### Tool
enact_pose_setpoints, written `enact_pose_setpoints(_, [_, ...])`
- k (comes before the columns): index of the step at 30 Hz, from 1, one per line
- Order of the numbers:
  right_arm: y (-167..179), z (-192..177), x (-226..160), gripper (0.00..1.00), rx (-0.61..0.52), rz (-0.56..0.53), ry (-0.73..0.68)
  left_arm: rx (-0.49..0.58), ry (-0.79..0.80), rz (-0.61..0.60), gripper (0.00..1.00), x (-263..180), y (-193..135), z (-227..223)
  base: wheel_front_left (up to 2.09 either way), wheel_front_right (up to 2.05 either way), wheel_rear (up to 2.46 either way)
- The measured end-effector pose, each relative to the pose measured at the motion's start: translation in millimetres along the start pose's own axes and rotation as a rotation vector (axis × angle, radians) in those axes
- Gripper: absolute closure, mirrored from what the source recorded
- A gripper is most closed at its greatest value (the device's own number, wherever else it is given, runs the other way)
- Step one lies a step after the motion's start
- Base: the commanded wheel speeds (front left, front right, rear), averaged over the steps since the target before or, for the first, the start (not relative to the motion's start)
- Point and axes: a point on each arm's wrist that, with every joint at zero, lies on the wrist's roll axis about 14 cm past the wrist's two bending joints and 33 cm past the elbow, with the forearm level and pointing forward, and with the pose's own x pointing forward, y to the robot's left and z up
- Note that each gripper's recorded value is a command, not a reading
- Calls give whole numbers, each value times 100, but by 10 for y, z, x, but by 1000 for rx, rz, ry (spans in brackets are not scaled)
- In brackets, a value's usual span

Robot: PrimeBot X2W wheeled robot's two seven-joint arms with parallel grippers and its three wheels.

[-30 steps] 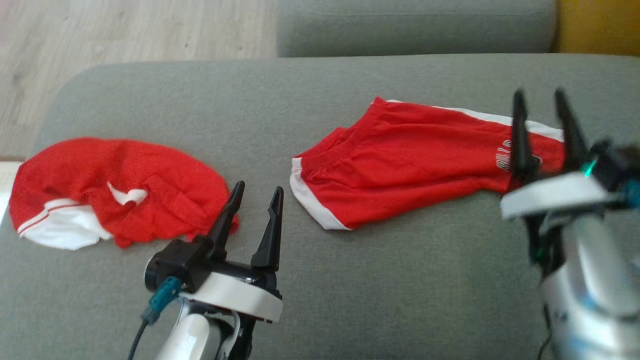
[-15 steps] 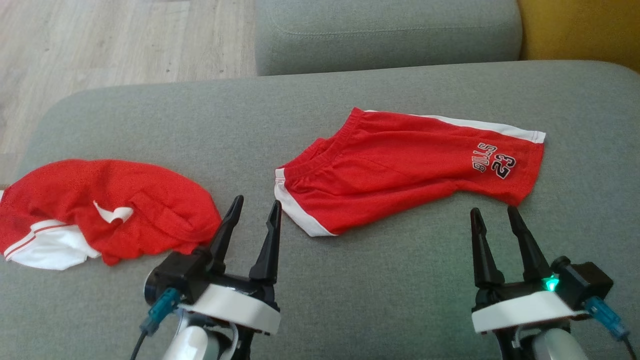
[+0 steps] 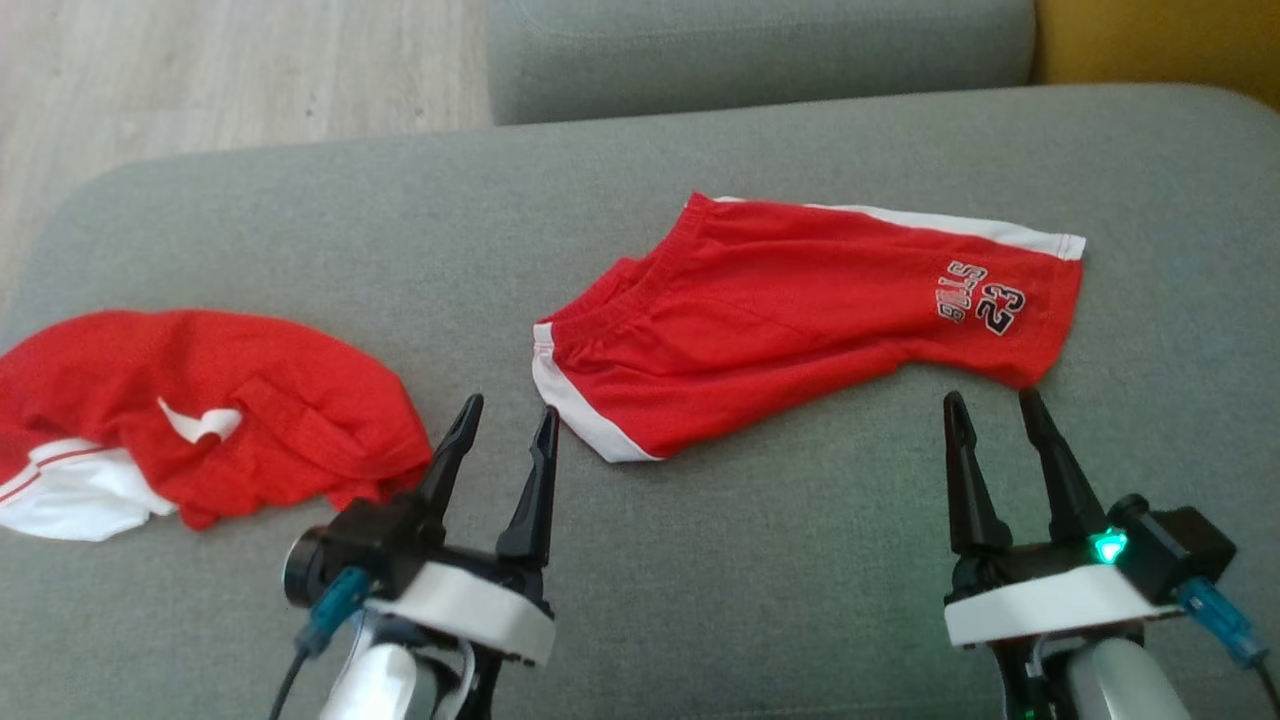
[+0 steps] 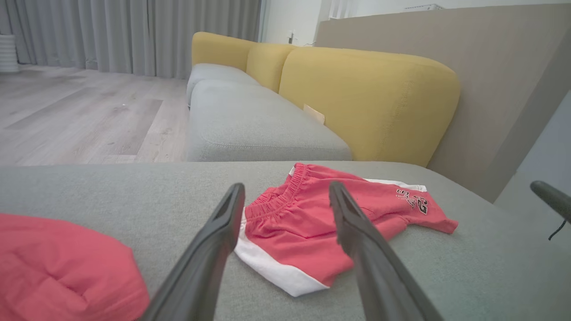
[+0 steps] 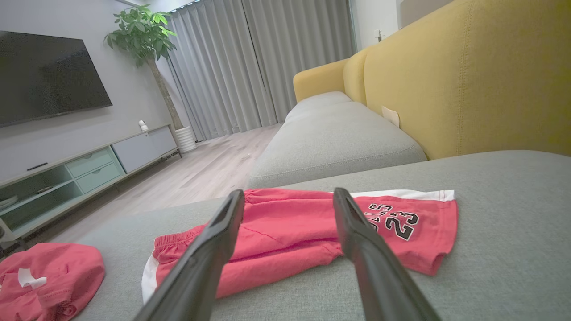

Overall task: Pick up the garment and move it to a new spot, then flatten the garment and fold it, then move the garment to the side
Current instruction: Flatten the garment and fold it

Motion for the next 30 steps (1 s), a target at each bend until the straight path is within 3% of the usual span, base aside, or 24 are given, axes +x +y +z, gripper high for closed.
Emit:
enact_pose_setpoints(9, [-150,-101,61,0,-6,-40,30,175,212,-108,0,461,-16,-642,0,0,0])
enact_pose_setpoints(18, [-298,-141,106,0,-6,-81,43,309,415,-90,0,970,215,-1090,0,0,0])
enact_pose_setpoints(30, [-406,-149,87,0,-4,-115,47,389,564,-73,0,1010,403,-1395,0,0,0])
